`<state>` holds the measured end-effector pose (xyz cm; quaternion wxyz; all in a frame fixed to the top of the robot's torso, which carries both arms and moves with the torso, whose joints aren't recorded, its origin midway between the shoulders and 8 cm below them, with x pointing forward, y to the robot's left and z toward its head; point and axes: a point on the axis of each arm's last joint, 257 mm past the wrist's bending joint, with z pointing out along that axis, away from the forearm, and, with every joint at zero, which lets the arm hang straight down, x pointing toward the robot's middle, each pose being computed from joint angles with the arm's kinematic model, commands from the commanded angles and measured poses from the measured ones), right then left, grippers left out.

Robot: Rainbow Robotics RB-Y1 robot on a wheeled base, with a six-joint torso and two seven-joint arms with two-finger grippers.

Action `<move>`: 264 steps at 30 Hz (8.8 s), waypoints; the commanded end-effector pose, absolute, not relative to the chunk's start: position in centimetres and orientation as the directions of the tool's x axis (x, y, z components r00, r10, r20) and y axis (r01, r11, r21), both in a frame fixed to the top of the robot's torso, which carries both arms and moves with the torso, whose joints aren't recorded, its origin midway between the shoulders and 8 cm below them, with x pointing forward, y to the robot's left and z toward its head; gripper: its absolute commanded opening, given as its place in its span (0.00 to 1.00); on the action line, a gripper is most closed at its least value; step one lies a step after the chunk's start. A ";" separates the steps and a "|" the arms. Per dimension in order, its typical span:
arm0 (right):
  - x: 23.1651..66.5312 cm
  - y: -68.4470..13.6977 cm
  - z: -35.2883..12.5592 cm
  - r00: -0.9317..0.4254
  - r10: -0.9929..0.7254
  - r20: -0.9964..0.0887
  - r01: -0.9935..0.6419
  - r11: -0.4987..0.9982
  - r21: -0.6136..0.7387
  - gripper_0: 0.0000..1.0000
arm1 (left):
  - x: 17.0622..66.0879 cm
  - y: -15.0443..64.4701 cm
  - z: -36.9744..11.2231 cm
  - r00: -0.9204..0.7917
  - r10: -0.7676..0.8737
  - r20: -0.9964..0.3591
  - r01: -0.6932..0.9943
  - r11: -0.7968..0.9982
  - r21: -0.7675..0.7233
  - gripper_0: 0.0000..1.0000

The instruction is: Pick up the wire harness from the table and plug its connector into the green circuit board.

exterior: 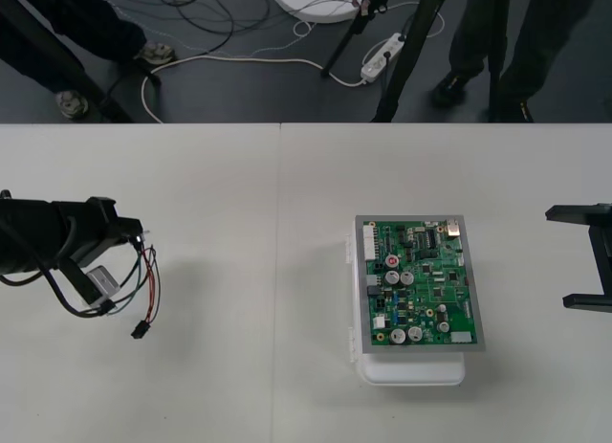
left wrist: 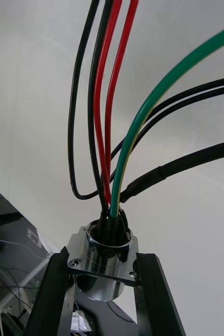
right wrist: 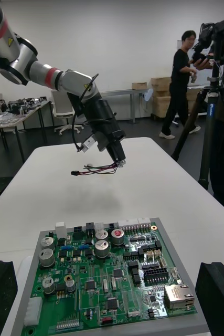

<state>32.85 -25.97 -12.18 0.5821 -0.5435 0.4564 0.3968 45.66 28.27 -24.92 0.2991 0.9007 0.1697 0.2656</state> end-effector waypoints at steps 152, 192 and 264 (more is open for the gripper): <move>35.9 -19.3 -2.0 0.023 0.174 -0.985 -0.914 0.404 0.050 1.00 | 53.9 4.7 -7.4 0.290 0.445 -0.847 0.458 0.713 0.531 0.00; 40.1 -10.6 1.7 -0.054 0.321 -0.945 -0.724 0.639 0.259 1.00 | 53.5 3.5 -6.7 0.317 0.413 -0.853 0.459 0.721 0.520 0.00; 44.8 -3.2 1.9 0.069 0.196 -0.978 -0.715 0.694 0.088 1.00 | 53.4 2.9 -6.1 0.345 0.425 -0.837 0.434 0.718 0.544 0.00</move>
